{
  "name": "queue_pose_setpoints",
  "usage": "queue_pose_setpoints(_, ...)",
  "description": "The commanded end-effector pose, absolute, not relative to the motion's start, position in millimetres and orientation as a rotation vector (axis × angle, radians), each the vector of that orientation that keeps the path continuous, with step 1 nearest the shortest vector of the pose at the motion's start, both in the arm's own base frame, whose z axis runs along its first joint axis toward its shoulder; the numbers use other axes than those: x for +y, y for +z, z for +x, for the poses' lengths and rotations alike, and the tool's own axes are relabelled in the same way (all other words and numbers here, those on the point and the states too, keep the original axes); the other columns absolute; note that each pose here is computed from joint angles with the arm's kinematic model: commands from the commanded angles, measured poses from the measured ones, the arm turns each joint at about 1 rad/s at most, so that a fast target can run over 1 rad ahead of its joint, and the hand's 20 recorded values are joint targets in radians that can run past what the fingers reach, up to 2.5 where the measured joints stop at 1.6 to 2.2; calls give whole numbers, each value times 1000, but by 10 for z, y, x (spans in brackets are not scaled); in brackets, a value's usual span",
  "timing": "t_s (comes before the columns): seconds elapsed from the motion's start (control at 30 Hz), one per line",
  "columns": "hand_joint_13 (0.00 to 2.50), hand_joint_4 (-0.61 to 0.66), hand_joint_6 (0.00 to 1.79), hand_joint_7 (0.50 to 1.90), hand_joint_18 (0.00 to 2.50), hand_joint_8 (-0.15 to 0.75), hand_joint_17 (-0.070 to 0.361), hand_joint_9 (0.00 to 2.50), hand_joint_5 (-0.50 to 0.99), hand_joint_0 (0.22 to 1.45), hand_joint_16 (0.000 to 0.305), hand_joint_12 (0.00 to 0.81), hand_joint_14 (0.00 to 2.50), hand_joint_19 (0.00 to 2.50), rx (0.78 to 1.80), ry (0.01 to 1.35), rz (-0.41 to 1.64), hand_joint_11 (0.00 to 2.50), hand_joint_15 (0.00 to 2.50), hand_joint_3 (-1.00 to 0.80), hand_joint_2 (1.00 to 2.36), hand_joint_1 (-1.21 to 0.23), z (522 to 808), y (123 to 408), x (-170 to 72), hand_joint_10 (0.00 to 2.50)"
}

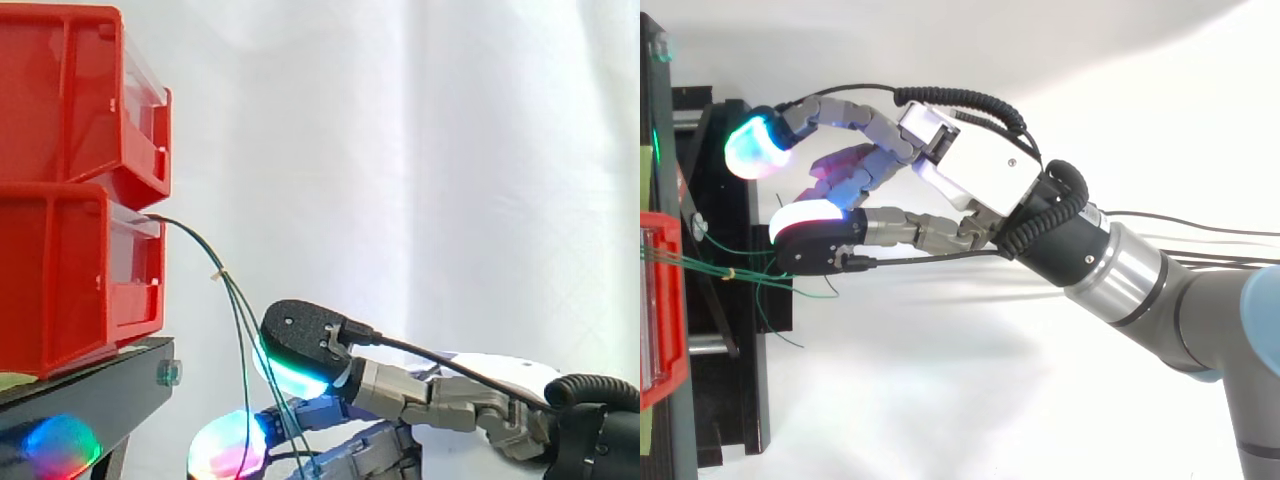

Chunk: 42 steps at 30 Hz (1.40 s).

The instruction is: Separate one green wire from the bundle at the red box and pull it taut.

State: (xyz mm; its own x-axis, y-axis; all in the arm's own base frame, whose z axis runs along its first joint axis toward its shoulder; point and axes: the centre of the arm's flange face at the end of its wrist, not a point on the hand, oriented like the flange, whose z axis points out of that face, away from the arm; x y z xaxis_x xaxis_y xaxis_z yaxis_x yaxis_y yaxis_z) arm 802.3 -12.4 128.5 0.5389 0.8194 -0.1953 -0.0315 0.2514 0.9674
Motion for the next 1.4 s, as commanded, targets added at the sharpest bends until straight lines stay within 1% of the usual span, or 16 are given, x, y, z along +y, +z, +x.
queue_pose_setpoints(0.0, 1079, 301, 502, 750, 796, 338, 104, 1377, -197, 550, 46, 385, 12, 231, 825, 682, 1181, 641, 328, -500, 1000, -512, 8028, 1285, -131, 21)
queue_pose_setpoints(0.13, 1085, 302, 502, 751, 803, 343, 104, 1387, -197, 552, 46, 384, 12, 223, 814, 694, 1188, 637, 325, -500, 1000, -508, 8040, 1109, -162, 18)
queue_pose_setpoints(0.2, 1083, 298, 502, 748, 801, 334, 105, 1335, -196, 552, 46, 386, 12, 228, 805, 701, 1183, 617, 332, -500, 1000, -507, 8052, 1122, -170, 18)
queue_pose_setpoints(0.27, 1031, 277, 502, 754, 790, 318, 107, 1157, -204, 547, 47, 391, 12, 235, 801, 705, 1180, 584, 339, -500, 1000, -491, 8057, 1128, -167, 19)
queue_pose_setpoints(0.3, 951, 238, 502, 761, 766, 300, 111, 919, -228, 537, 49, 401, 12, 242, 800, 703, 1180, 528, 337, -500, 1000, -467, 8057, 1129, -168, 15)
queue_pose_setpoints(0.37, 823, 202, 502, 746, 751, 292, 119, 652, -260, 515, 53, 407, 11, 269, 800, 698, 1183, 427, 329, -500, 1000, -449, 8053, 1125, -206, 13)
queue_pose_setpoints(0.5, 637, 189, 502, 723, 662, 294, 134, 420, -280, 486, 59, 425, 9, 250, 793, 701, 1182, 285, 274, -500, 1000, -394, 8059, 1131, -250, 7)
queue_pose_setpoints(0.7, 611, 214, 502, 720, 646, 303, 134, 479, -269, 485, 60, 425, 9, 248, 789, 696, 1181, 283, 246, -500, 1000, -369, 8059, 1134, -254, 7)
queue_pose_setpoints(0.8, 744, 232, 502, 714, 726, 316, 128, 737, -254, 498, 57, 421, 9, 255, 781, 695, 1178, 336, 260, -500, 1000, -358, 8059, 1133, -267, 9)
queue_pose_setpoints(0.9, 786, 240, 502, 714, 748, 331, 125, 820, -247, 506, 56, 415, 8, 255, 787, 689, 1172, 341, 257, -500, 1000, -356, 8023, 1064, -263, 10)
queue_pose_setpoints(1.0, 793, 240, 502, 711, 753, 341, 122, 781, -243, 517, 54, 407, 7, 231, 768, 691, 1149, 219, 214, -500, 1000, -355, 8053, 1102, -244, 6)
queue_pose_setpoints(1.07, 776, 237, 502, 707, 754, 345, 122, 758, -244, 518, 54, 403, 7, 221, 765, 683, 1129, 176, 197, -500, 1000, -356, 8091, 922, -209, 7)
queue_pose_setpoints(1.1, 775, 237, 502, 708, 753, 345, 122, 758, -244, 518, 54, 402, 7, 229, 755, 692, 1125, 169, 196, -500, 1000, -356, 8104, 899, -194, 5)
queue_pose_setpoints(1.13, 771, 237, 502, 709, 753, 344, 122, 755, -244, 518, 54, 402, 7, 229, 716, 719, 1116, 166, 199, -500, 1000, -356, 8175, 748, -178, 5)
queue_pose_setpoints(1.23, 767, 238, 502, 709, 752, 348, 122, 754, -244, 519, 54, 401, 7, 221, 661, 756, 1109, 160, 205, -500, 1000, -356, 8268, 772, -170, 5)
queue_pose_setpoints(1.37, 775, 238, 502, 709, 751, 350, 121, 771, -244, 520, 54, 403, 7, 235, 672, 751, 1109, 177, 212, -500, 1000, -357, 8297, 801, -149, 5)
